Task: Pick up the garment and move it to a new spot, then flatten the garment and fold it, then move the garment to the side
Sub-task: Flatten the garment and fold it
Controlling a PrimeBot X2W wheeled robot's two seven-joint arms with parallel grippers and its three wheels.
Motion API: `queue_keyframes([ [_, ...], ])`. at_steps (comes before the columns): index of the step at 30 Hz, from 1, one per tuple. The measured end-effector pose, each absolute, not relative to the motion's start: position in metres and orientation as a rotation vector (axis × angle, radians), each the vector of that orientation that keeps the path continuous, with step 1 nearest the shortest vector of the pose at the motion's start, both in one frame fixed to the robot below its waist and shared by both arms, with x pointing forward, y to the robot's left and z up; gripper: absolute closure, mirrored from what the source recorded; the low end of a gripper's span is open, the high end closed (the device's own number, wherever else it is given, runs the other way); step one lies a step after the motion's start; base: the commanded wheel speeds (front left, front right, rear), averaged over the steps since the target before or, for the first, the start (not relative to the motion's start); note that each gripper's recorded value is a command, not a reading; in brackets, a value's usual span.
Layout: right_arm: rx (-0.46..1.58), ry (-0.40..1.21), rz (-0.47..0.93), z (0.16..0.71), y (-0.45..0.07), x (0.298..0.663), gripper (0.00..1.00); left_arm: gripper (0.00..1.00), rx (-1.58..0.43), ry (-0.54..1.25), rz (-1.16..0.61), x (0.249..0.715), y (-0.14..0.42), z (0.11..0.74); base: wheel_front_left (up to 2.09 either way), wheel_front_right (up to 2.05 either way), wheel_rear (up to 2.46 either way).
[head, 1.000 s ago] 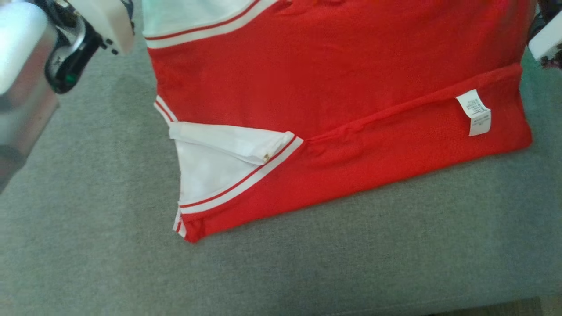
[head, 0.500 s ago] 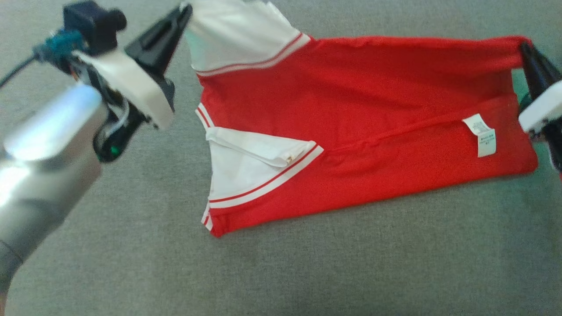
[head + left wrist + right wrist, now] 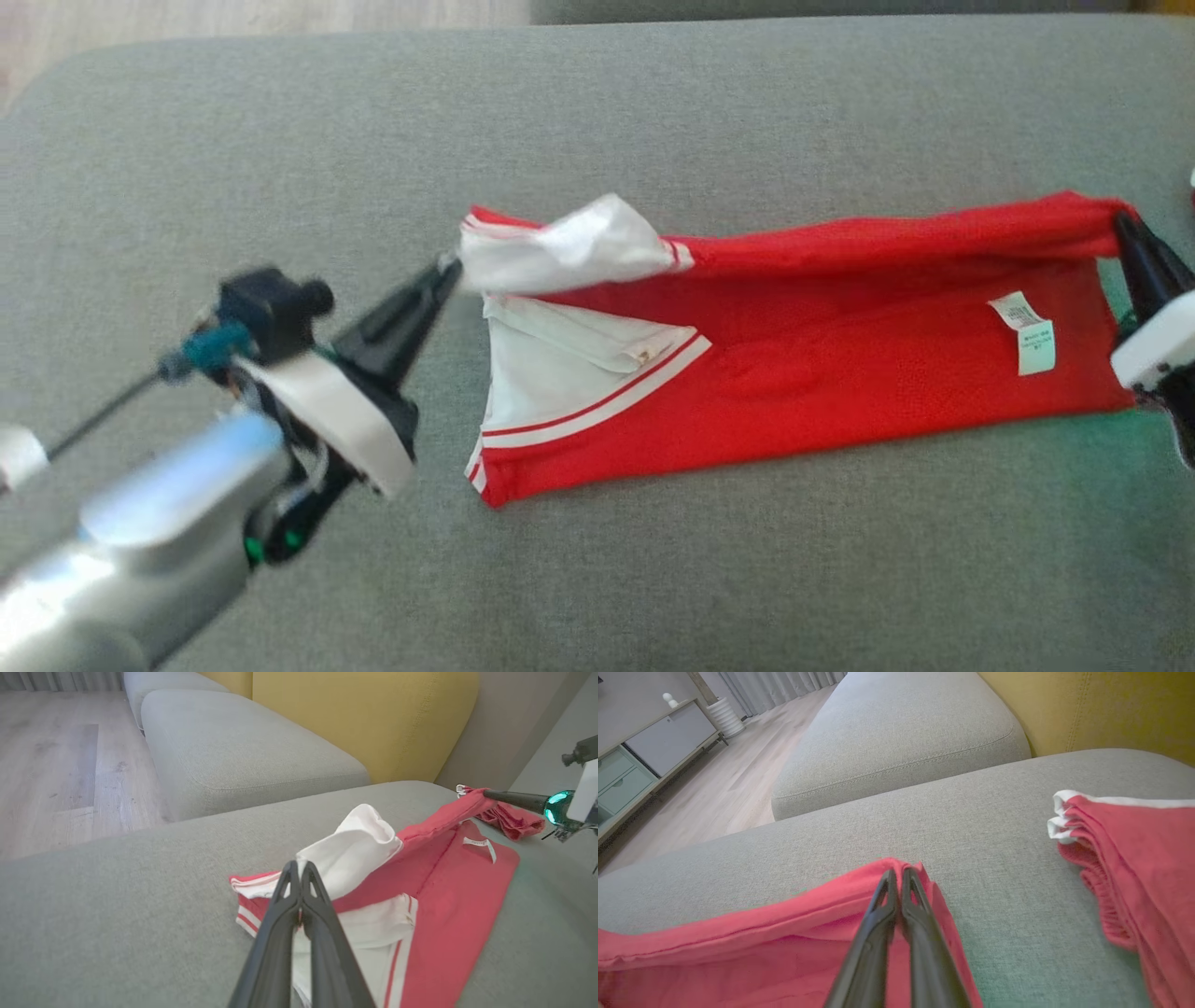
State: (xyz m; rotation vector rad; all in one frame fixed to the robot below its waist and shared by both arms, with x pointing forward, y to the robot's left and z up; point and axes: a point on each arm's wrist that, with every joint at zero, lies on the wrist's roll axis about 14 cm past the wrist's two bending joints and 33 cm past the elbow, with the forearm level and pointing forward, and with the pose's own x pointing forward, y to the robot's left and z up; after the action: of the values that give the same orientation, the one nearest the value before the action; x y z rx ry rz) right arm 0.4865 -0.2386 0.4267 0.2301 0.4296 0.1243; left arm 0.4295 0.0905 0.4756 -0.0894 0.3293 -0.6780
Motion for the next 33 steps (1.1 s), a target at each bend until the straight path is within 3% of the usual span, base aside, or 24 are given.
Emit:
queue_keyframes([
  [13, 0.250, 0.490, 0.105, 0.402, -0.245, 0.457, 1.00, 1.00, -0.187, 0.450, -0.648, 0.366, 0.079, 0.435, 0.00, 0.00, 0.00],
  [14, 0.253, 0.493, 0.099, 0.400, -0.247, 0.455, 1.00, 0.92, -0.193, 0.458, -0.646, 0.364, 0.077, 0.432, 0.00, 0.00, 0.00],
  [15, 0.256, 0.496, 0.095, 0.399, -0.248, 0.453, 0.64, 0.70, -0.200, 0.464, -0.647, 0.362, 0.074, 0.430, 0.00, 0.00, 0.00],
  [16, 0.261, 0.499, 0.089, 0.398, -0.250, 0.451, 0.42, 0.61, -0.208, 0.467, -0.650, 0.361, 0.071, 0.429, 0.00, 0.00, 0.00],
  [17, 0.264, 0.501, 0.082, 0.396, -0.252, 0.448, 0.00, 0.56, -0.216, 0.466, -0.649, 0.360, 0.069, 0.428, 0.00, 0.00, 0.00],
  [19, 0.263, 0.506, 0.065, 0.394, -0.257, 0.443, 0.00, 0.00, -0.223, 0.465, -0.634, 0.360, 0.067, 0.426, 0.00, 0.00, 0.00],
  [27, 0.314, 0.441, -0.002, 0.397, -0.269, 0.412, 0.00, 0.00, -0.237, 0.277, -0.462, 0.374, 0.067, 0.457, 0.00, 0.00, 0.00],
  [33, 0.324, 0.428, -0.021, 0.395, -0.267, 0.386, 0.00, 0.00, -0.208, 0.180, -0.291, 0.353, 0.076, 0.465, 0.00, 0.00, 0.00],
])
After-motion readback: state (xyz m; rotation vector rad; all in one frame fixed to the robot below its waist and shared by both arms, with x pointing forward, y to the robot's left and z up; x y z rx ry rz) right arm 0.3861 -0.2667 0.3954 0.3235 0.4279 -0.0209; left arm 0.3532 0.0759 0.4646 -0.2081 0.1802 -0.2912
